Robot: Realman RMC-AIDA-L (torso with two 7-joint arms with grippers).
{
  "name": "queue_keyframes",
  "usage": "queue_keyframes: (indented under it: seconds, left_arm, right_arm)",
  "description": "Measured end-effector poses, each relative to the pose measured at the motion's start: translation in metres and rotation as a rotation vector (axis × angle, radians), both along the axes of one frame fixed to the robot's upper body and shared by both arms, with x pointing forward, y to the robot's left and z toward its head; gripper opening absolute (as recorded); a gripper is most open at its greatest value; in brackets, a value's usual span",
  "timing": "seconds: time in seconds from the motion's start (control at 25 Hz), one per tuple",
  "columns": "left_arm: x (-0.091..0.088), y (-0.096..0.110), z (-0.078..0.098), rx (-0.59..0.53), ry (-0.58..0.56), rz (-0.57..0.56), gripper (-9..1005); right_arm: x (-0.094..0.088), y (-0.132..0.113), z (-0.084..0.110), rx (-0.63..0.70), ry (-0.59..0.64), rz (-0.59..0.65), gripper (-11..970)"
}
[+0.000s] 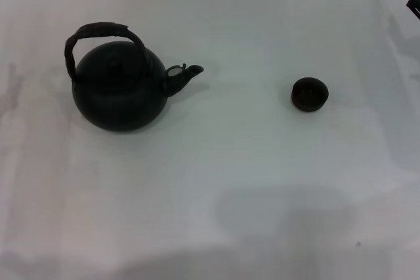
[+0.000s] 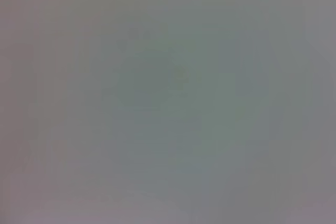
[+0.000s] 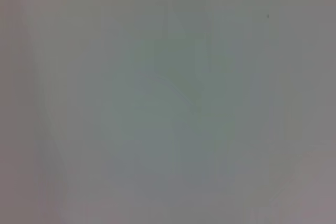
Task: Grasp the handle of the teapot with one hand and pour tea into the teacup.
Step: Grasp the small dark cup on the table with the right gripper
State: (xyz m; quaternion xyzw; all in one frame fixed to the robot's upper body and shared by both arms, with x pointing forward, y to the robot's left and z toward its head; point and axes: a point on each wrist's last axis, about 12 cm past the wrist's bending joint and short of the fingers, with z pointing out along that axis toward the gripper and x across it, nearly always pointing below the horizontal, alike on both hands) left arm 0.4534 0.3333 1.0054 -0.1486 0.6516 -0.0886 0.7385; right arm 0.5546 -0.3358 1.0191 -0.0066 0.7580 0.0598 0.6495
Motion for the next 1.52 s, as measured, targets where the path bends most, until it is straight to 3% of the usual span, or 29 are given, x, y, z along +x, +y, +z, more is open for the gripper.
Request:
queue_keyframes:
  seconds: [0.84, 0.92, 1.04, 1.12, 1.24, 1.52]
  left_arm:
    - [-0.002, -0.001, -0.001, -0.004, 0.004, -0.002, 847]
    - [-0.002, -0.001, -0.001, -0.004, 0.004, -0.002, 847]
    - [-0.002, -0.001, -0.001, -0.004, 0.004, -0.002, 847]
    - [-0.002, -0.001, -0.001, -0.004, 0.004, -0.002, 847]
    - [-0.002, -0.001, -0.001, -0.004, 0.003, -0.003, 847]
    - [-0.002, -0.001, -0.001, -0.003, 0.004, -0.001, 846]
  right_arm:
    - [-0.002, -0.001, -0.001, 0.003, -0.001, -0.001, 833]
    - [-0.001, 0.000, 0.000, 0.025, -0.004, -0.001, 833]
    - [0.004, 0.003, 0.005, 0.161, 0.000, 0.014, 832]
    - [0.014, 0.004, 0.018, 0.292, 0.005, 0.083, 831]
    - [0.023, 0.006, 0.033, 0.335, 0.001, 0.175, 831]
    - [0.041, 0.028, 0.091, 0.238, 0.019, 0.584, 829]
